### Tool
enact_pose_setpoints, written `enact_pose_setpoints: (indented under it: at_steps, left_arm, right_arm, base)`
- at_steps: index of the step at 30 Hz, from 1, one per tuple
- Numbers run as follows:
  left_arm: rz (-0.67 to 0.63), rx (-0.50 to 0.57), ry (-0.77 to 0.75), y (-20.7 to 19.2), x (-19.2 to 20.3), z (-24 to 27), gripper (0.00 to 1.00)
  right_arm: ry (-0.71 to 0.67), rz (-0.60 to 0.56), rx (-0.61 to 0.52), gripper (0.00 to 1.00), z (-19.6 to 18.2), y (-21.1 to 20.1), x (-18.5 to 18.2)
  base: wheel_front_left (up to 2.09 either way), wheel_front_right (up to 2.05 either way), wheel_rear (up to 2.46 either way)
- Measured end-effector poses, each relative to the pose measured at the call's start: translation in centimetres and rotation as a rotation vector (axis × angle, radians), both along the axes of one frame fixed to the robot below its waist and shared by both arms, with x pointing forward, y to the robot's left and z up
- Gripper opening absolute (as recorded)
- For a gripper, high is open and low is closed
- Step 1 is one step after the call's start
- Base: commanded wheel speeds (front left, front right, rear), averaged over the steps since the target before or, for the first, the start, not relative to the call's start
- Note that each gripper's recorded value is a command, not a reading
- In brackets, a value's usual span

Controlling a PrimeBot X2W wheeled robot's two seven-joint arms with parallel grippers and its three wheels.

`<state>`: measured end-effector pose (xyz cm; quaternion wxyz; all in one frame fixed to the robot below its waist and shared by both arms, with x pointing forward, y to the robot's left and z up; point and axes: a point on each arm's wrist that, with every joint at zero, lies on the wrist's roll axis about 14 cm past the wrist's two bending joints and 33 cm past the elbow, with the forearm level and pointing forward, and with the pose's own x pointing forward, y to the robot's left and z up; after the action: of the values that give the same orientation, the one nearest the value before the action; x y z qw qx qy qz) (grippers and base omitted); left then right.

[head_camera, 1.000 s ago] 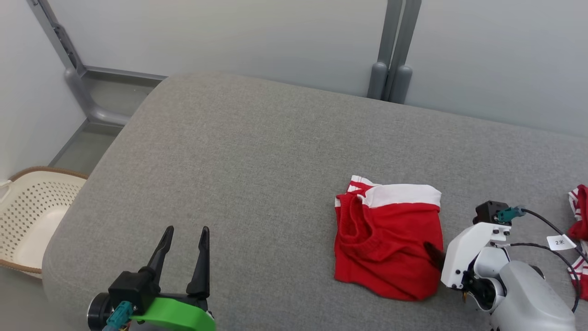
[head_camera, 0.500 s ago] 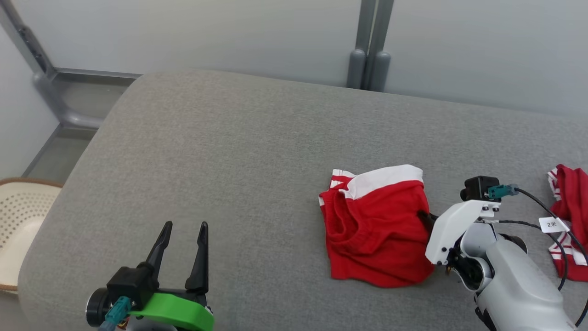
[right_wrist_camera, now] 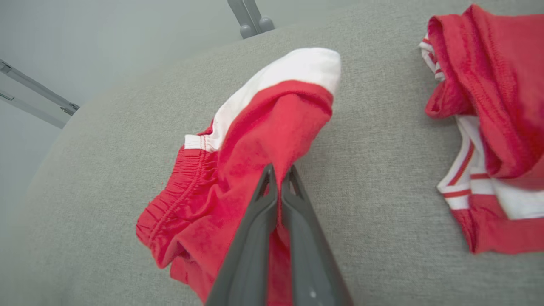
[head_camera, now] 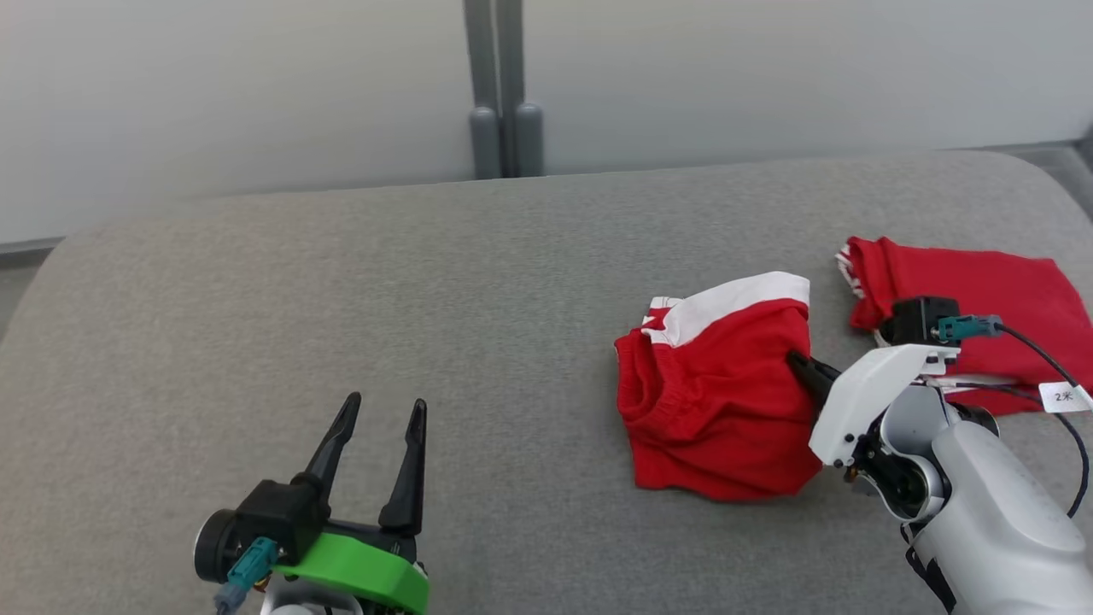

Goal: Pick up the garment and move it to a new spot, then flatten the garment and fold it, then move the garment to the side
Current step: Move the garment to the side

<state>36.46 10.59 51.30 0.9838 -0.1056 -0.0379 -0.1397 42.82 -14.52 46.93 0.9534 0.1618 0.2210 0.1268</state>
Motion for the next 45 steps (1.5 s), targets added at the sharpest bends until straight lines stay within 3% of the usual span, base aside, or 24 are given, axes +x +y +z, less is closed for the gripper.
enact_pose_setpoints:
  at_steps: [11, 16, 21, 26, 35, 41, 42, 43, 44, 45]
  left_arm:
    - [-0.25, -0.002, -0.02, -8.5, 1.7, 0.6, 1.0]
    - [-0.315, 0.005, -0.002, -10.5, 2.2, 0.1, 1.0]
    - [-0.34, 0.019, 0.031, -11.1, 3.2, -1.2, 1.0]
    - [-0.351, 0.017, 0.063, -11.4, 4.1, -2.5, 1.0]
    - [-0.334, 0.035, 0.129, -10.5, 5.8, -5.3, 1.0]
    - [-0.333, 0.041, 0.156, -10.3, 6.9, -6.7, 1.0]
    - [-0.333, 0.042, 0.161, -10.3, 7.0, -7.0, 1.0]
    - [-0.332, 0.043, 0.165, -10.2, 7.1, -7.1, 1.0]
    - [-0.329, 0.043, 0.17, -10.1, 7.1, -7.3, 1.0]
    - [-0.325, 0.045, 0.177, -10.0, 7.1, -7.6, 1.0]
  right_arm:
    - [-0.017, -0.203, 0.014, 0.0, 0.6, -8.2, -3.6]
    - [-0.066, -0.168, -0.041, 0.0, 2.5, -8.7, -2.2]
    - [-0.125, -0.058, -0.122, 0.0, 5.5, -8.0, 0.6]
    - [-0.086, -0.014, -0.22, 0.0, 5.3, -10.1, 2.2]
    - [0.015, -0.086, -0.407, 0.0, 3.1, -17.9, 3.9]
    - [0.076, -0.158, -0.466, 0.0, 0.2, -21.1, 5.0]
    - [0.093, -0.172, -0.48, 0.13, -0.6, -21.7, 5.0]
    - [0.104, -0.179, -0.491, 0.5, -1.2, -22.0, 5.0]
    - [0.121, -0.184, -0.51, 1.0, -1.9, -22.4, 5.0]
    - [0.135, -0.193, -0.518, 1.0, -2.6, -22.6, 5.0]
  base:
    - [0.0, 0.0, 0.0]
    - [0.0, 0.0, 0.0]
    - [0.0, 0.0, 0.0]
    - [0.0, 0.0, 0.0]
    - [0.0, 0.0, 0.0]
    - [0.0, 0.0, 0.0]
    - [0.0, 0.0, 0.0]
    - [0.0, 0.0, 0.0]
    - [0.0, 0.0, 0.0]
    - [0.0, 0.0, 0.0]
